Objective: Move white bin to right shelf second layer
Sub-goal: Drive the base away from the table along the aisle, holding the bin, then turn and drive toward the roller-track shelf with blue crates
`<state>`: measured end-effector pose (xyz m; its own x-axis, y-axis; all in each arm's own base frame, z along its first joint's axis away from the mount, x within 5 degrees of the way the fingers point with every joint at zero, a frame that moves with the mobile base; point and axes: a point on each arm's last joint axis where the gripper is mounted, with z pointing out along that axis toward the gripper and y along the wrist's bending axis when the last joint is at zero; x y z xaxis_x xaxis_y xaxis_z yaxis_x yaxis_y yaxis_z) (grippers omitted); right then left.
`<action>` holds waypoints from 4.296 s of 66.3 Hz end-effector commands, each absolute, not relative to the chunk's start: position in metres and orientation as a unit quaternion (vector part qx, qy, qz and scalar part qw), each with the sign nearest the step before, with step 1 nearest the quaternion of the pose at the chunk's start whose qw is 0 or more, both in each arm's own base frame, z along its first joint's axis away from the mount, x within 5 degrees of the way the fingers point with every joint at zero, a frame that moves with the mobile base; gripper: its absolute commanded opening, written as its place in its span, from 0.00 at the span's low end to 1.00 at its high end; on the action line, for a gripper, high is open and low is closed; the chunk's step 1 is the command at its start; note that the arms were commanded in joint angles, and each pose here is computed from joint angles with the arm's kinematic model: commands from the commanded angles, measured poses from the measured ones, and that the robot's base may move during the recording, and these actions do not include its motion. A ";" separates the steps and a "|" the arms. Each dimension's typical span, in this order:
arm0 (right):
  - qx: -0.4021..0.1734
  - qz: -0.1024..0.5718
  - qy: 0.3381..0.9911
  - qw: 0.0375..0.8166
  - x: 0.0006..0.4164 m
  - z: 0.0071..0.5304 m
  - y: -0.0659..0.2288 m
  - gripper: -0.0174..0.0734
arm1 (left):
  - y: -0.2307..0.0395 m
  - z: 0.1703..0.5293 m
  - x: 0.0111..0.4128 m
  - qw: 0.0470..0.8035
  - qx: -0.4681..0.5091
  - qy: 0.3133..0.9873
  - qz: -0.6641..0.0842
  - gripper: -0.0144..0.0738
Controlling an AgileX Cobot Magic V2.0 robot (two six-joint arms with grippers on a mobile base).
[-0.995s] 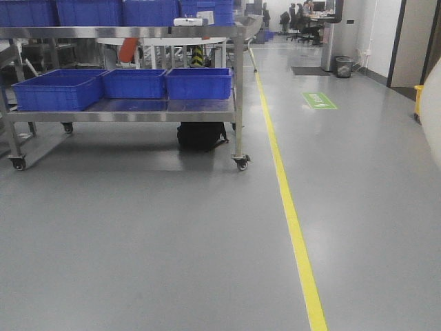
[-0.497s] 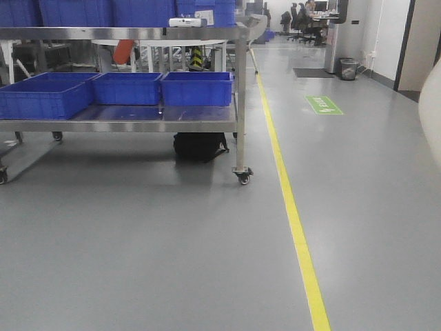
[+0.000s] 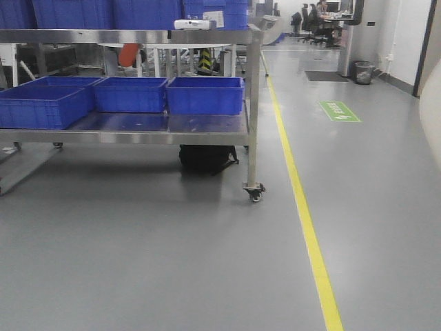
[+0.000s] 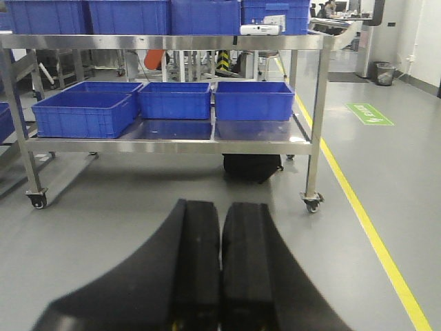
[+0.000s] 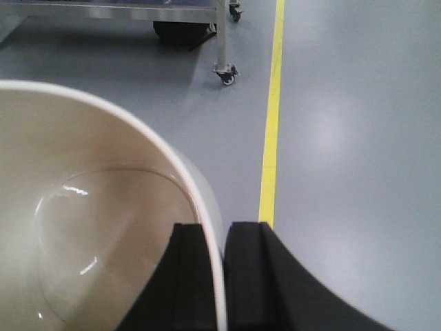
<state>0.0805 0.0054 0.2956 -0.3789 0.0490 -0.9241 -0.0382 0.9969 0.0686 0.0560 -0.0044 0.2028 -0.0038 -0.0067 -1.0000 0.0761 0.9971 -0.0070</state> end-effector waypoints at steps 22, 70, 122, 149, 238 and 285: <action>0.006 0.040 0.794 0.606 0.083 0.314 0.005 0.24 | -0.005 0.199 0.056 0.726 0.023 0.686 -0.037 0.26; 0.006 0.040 0.794 0.606 0.083 0.314 0.005 0.24 | -0.005 0.199 0.056 0.726 0.023 0.686 -0.037 0.26; 0.006 0.040 0.794 0.606 0.083 0.314 0.005 0.24 | -0.005 0.199 0.056 0.726 0.023 0.686 -0.037 0.26; 0.006 0.040 0.794 0.606 0.083 0.314 0.005 0.24 | -0.005 0.199 0.056 0.726 0.023 0.686 -0.037 0.26; 0.006 0.040 0.794 0.606 0.083 0.314 0.005 0.24 | -0.005 0.199 0.056 0.726 0.023 0.686 -0.037 0.26; 0.006 0.040 0.794 0.606 0.083 0.314 0.005 0.24 | -0.005 0.199 0.056 0.726 0.023 0.686 -0.037 0.26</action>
<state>0.0805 0.0054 0.2956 -0.3789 0.0490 -0.9241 -0.0382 0.9969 0.0686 0.0560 -0.0044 0.2028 -0.0038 -0.0067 -1.0000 0.0761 0.9971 -0.0070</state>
